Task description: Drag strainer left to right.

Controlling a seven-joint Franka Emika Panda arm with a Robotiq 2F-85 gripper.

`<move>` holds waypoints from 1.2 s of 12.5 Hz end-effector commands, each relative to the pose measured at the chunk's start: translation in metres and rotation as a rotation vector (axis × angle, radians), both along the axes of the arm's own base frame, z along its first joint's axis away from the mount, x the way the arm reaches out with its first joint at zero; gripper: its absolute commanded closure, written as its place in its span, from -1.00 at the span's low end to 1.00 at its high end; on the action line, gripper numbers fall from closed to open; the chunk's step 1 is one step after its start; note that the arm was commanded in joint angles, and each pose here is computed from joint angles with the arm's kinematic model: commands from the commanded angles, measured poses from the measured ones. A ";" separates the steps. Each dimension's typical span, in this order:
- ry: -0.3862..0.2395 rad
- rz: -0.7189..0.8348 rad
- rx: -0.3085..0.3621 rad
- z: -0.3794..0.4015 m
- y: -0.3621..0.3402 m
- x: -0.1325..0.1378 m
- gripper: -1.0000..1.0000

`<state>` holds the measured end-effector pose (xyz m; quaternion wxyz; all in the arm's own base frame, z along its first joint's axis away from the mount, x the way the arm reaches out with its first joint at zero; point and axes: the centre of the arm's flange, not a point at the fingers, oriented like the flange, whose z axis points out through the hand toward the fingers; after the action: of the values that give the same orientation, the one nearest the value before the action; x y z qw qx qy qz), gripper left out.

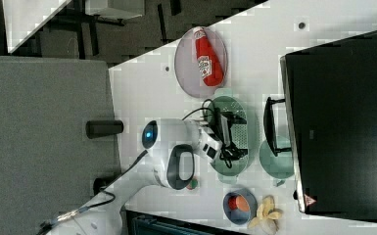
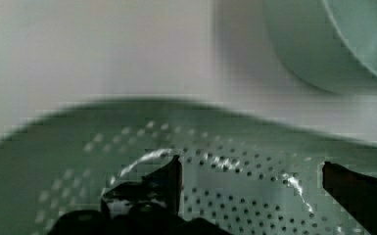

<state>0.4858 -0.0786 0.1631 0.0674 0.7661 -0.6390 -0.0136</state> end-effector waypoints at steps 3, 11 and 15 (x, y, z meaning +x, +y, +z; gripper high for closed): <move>-0.111 0.491 0.033 0.124 0.032 0.033 -1.00; 0.005 0.493 0.095 0.362 0.051 0.004 -1.00; -0.048 0.567 0.118 0.426 0.056 -0.026 -1.00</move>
<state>0.4550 -0.0120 0.5996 0.0115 0.9076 -0.4196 0.0124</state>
